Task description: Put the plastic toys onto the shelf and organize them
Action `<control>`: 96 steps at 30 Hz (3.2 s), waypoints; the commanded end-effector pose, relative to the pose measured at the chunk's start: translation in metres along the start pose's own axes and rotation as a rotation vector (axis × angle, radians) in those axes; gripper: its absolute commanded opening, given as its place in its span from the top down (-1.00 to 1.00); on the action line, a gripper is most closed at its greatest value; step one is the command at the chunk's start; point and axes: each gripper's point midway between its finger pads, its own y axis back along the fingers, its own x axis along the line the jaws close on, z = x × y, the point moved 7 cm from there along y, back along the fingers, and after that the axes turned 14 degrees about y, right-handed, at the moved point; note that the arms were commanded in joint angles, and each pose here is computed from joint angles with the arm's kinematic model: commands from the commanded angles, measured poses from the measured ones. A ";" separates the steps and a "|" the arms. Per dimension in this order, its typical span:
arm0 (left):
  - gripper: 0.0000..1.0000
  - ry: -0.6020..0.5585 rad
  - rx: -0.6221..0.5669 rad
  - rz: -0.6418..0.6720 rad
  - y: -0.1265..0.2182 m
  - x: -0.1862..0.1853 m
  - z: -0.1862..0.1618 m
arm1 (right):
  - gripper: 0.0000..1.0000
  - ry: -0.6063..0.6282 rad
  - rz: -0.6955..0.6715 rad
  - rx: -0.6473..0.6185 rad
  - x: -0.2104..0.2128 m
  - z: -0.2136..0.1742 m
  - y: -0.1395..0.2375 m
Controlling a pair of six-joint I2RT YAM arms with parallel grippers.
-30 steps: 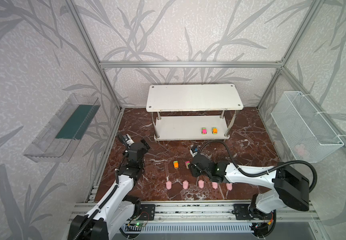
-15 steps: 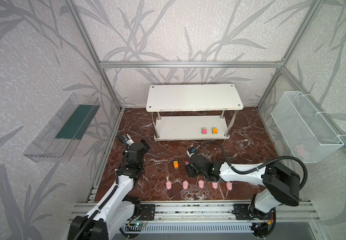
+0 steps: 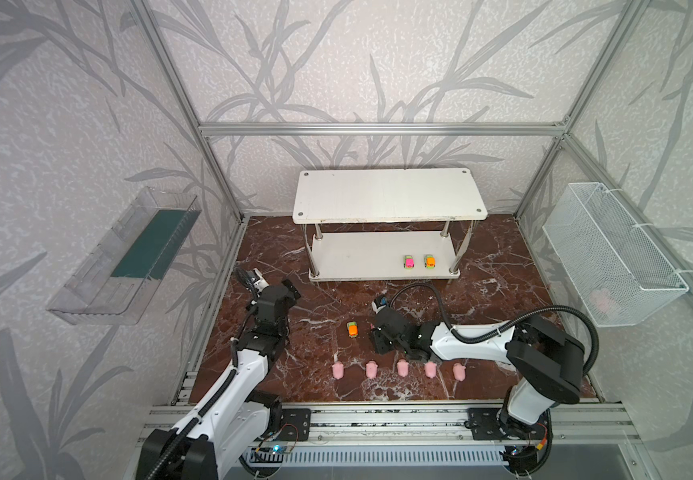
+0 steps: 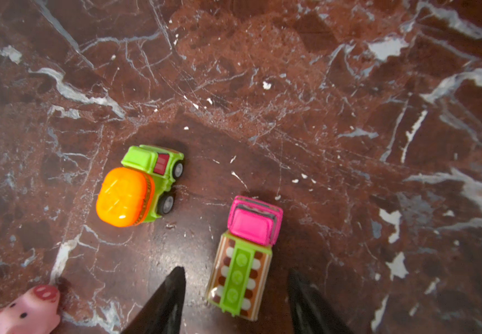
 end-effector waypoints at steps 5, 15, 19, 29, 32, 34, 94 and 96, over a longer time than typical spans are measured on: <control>-0.78 -0.007 0.003 0.031 -0.004 0.006 -0.005 | -0.01 -0.044 0.002 0.013 -0.010 0.011 -0.015; -0.78 -0.010 0.004 0.036 -0.004 0.008 -0.007 | 0.15 -0.053 0.000 0.041 -0.011 0.010 -0.017; -0.78 -0.008 0.006 0.039 -0.004 0.010 -0.008 | 0.26 -0.053 -0.001 0.036 -0.011 0.011 -0.015; -0.78 -0.004 -0.002 0.036 -0.003 0.009 -0.006 | 0.31 -0.043 -0.020 -0.008 -0.013 0.027 0.006; -0.78 -0.003 0.001 0.036 -0.003 0.010 -0.007 | 0.32 -0.040 -0.023 -0.039 -0.013 0.035 0.013; -0.78 -0.002 0.001 0.035 -0.003 0.010 -0.007 | 0.32 -0.035 -0.031 -0.063 -0.014 0.042 0.018; -0.78 -0.017 0.028 0.048 -0.008 0.012 -0.014 | -0.38 -0.039 -0.062 -0.115 -0.067 0.082 -0.068; -0.78 -0.017 0.028 0.049 -0.008 0.012 -0.014 | -0.39 -0.028 -0.082 -0.140 -0.068 0.080 -0.070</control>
